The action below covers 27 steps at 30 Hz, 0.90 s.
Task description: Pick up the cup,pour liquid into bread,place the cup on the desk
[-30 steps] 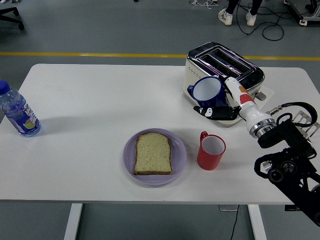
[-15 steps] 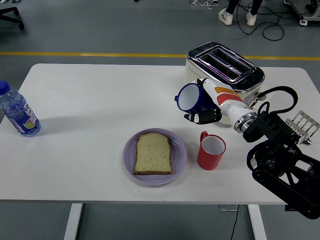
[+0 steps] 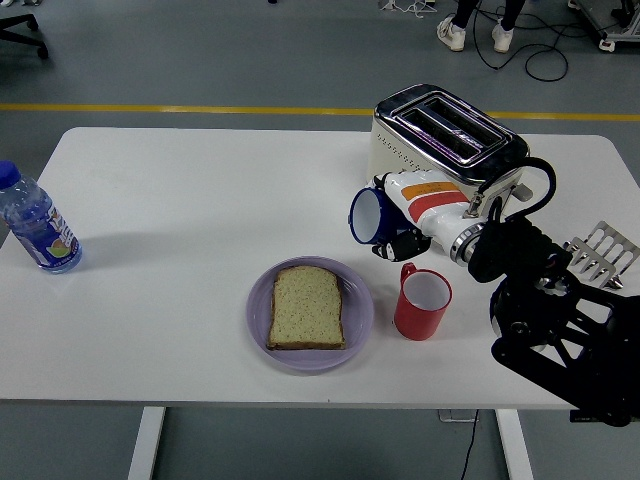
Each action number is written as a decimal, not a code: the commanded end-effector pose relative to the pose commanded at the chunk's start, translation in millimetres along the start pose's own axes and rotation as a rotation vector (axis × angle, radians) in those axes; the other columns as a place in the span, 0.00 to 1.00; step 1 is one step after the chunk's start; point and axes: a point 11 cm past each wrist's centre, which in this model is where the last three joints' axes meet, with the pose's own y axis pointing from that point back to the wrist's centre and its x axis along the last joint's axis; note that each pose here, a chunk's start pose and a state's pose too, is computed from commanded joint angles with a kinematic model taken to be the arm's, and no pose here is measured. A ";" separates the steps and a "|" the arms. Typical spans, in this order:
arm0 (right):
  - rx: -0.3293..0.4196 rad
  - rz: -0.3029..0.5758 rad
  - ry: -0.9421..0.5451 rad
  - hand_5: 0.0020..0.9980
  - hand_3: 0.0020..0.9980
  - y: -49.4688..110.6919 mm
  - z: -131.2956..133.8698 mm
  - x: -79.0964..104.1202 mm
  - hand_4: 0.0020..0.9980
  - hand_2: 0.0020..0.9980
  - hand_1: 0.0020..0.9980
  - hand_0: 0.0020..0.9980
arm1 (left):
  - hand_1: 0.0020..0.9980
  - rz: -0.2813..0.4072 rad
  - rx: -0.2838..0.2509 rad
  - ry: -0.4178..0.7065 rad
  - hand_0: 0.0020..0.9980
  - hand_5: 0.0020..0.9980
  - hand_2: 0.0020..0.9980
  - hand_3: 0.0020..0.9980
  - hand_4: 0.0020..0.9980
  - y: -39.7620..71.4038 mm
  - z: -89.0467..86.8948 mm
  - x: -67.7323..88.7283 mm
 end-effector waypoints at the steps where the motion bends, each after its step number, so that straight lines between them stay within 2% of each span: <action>1: 0.003 0.001 0.018 0.00 0.56 -0.5 -0.9 1.0 0.62 0.55 0.38 0.39 | 0.64 0.000 0.002 0.000 0.63 0.86 0.65 0.50 0.24 0.0 -0.9 0.0; 13: 0.031 -0.010 0.181 0.00 0.56 -1.3 -9.0 4.3 0.61 0.55 0.38 0.39 | 0.64 0.000 0.013 -0.006 0.63 0.86 0.65 0.50 0.24 -0.3 -7.3 0.0; 20: 0.088 0.012 0.269 0.00 0.57 -1.1 -28.0 10.3 0.60 0.55 0.39 0.40 | 0.64 -0.001 0.010 -0.005 0.63 0.86 0.65 0.50 0.24 -0.2 -5.4 -0.3; 27: 0.142 -0.009 0.388 0.00 0.57 -4.2 -51.9 8.2 0.59 0.55 0.39 0.40 | 0.64 0.000 0.005 0.002 0.63 0.86 0.65 0.50 0.24 -0.1 -2.1 0.1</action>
